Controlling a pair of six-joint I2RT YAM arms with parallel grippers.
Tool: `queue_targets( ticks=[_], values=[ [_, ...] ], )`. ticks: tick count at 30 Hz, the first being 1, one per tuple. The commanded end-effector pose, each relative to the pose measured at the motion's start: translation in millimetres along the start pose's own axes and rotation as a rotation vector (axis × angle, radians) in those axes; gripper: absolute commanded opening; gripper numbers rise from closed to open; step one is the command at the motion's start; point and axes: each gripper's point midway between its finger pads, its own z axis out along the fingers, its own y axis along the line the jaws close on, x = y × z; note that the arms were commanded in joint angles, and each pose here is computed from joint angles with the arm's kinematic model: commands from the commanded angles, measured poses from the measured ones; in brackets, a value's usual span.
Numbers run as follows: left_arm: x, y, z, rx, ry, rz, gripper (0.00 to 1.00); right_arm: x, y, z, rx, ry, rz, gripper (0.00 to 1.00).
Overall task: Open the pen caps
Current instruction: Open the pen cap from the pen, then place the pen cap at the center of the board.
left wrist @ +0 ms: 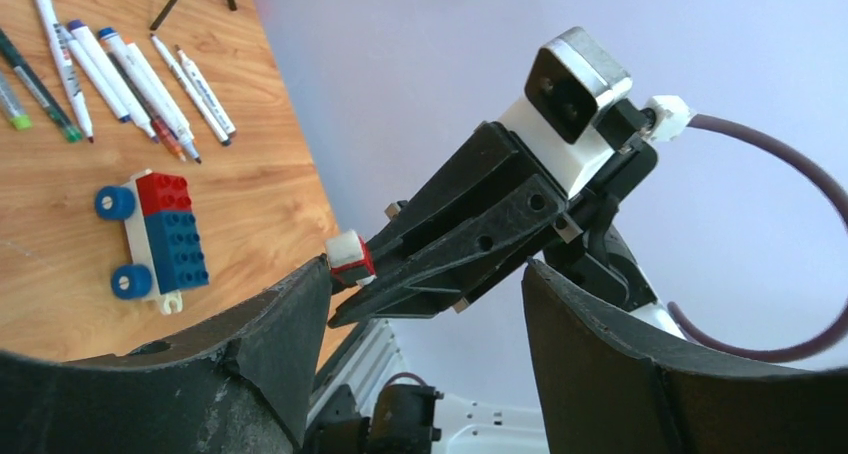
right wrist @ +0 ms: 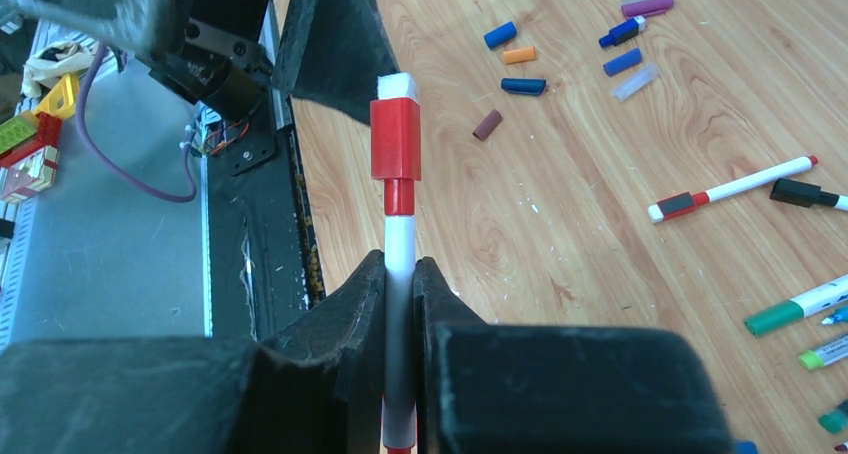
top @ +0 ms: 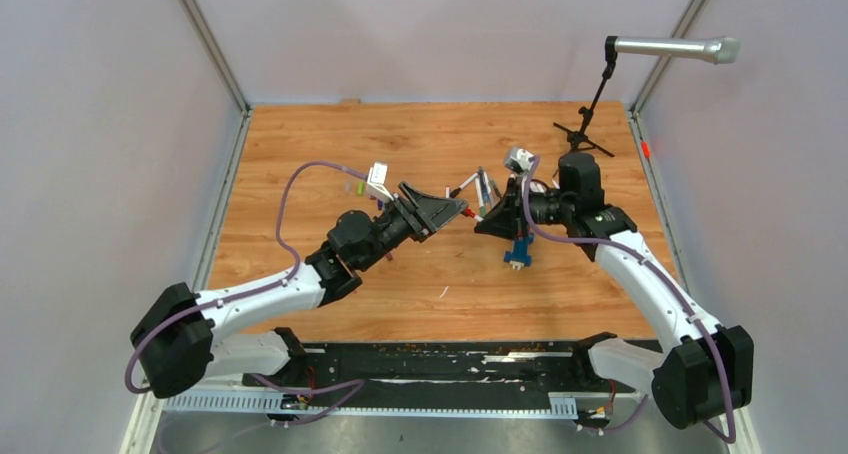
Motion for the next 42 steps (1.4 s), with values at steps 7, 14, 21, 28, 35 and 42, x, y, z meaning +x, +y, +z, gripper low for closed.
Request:
queue_targets(
  ticks=[7,14,21,28,35,42],
  values=[
    [-1.8,8.0,27.3,-0.067,-0.078,-0.057,0.63,-3.4,-4.3,10.4,0.026,-0.004,-0.022,0.00],
    [-0.6,13.1,33.4,-0.082,-0.087,-0.063,0.49,1.5,-8.4,13.2,0.061,0.015,-0.044,0.00],
    [4.4,17.8,35.0,-0.096,-0.074,-0.071,0.38,1.8,-18.9,13.4,0.124,0.017,-0.041,0.00],
    [-19.4,23.1,35.0,-0.124,-0.184,-0.064,0.00,13.4,-8.6,18.3,0.079,0.053,-0.083,0.00],
    [-181.3,50.1,-8.5,-0.348,-0.635,0.047,0.00,53.5,-3.1,12.7,0.064,0.095,-0.086,0.00],
    [-225.6,47.0,-41.2,-0.412,-0.724,0.120,0.00,48.7,-3.3,5.6,0.072,0.050,-0.072,0.00]
  ],
)
